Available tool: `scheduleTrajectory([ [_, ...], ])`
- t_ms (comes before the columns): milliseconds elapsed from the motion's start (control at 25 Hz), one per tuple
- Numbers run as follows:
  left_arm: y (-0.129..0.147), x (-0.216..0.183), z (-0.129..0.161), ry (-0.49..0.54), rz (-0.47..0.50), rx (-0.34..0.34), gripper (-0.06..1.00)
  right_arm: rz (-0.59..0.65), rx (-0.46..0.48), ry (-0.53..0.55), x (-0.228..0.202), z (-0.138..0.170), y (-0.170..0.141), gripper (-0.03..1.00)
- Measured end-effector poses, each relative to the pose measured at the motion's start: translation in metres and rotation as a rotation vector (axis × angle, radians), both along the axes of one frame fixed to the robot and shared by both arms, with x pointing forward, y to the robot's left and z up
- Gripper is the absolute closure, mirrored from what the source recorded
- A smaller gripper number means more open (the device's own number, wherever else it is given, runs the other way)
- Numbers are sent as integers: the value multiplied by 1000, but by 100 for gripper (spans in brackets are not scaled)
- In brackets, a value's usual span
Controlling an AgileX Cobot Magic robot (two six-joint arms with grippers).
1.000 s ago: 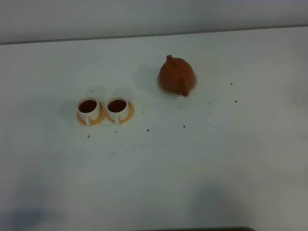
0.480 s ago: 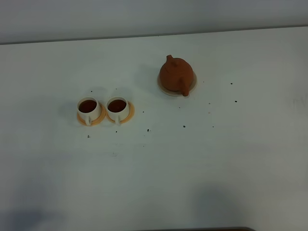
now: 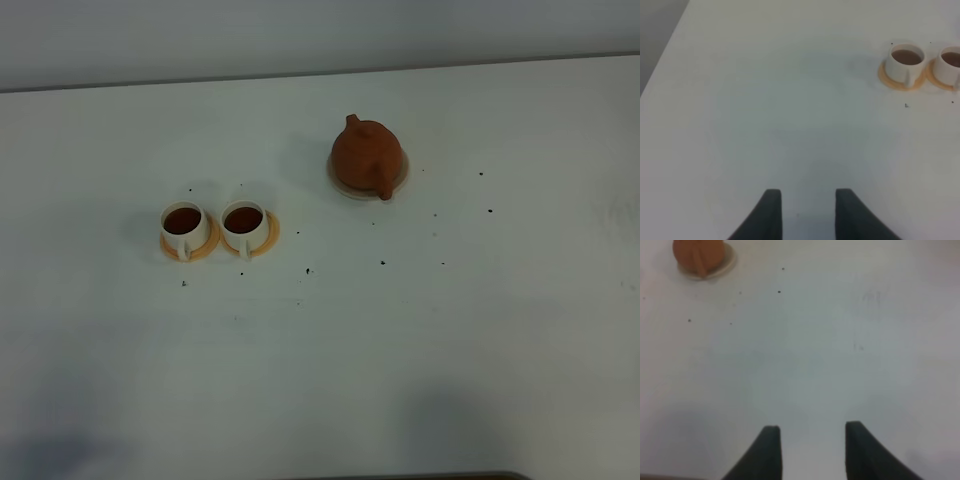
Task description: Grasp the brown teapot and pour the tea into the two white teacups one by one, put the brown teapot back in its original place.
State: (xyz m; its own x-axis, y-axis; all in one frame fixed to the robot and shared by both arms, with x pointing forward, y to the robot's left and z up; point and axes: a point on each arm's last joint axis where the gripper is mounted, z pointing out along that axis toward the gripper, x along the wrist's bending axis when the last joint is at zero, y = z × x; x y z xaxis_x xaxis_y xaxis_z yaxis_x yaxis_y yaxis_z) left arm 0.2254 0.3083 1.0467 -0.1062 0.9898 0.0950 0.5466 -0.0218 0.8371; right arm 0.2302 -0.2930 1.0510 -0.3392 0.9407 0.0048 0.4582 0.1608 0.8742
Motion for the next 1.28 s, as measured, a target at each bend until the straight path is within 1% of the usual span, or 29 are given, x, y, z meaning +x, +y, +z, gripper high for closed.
scheduleTrajectory([
  [1280,0,0,0,0,0,0,68,0,0,0,0,0,0,67],
])
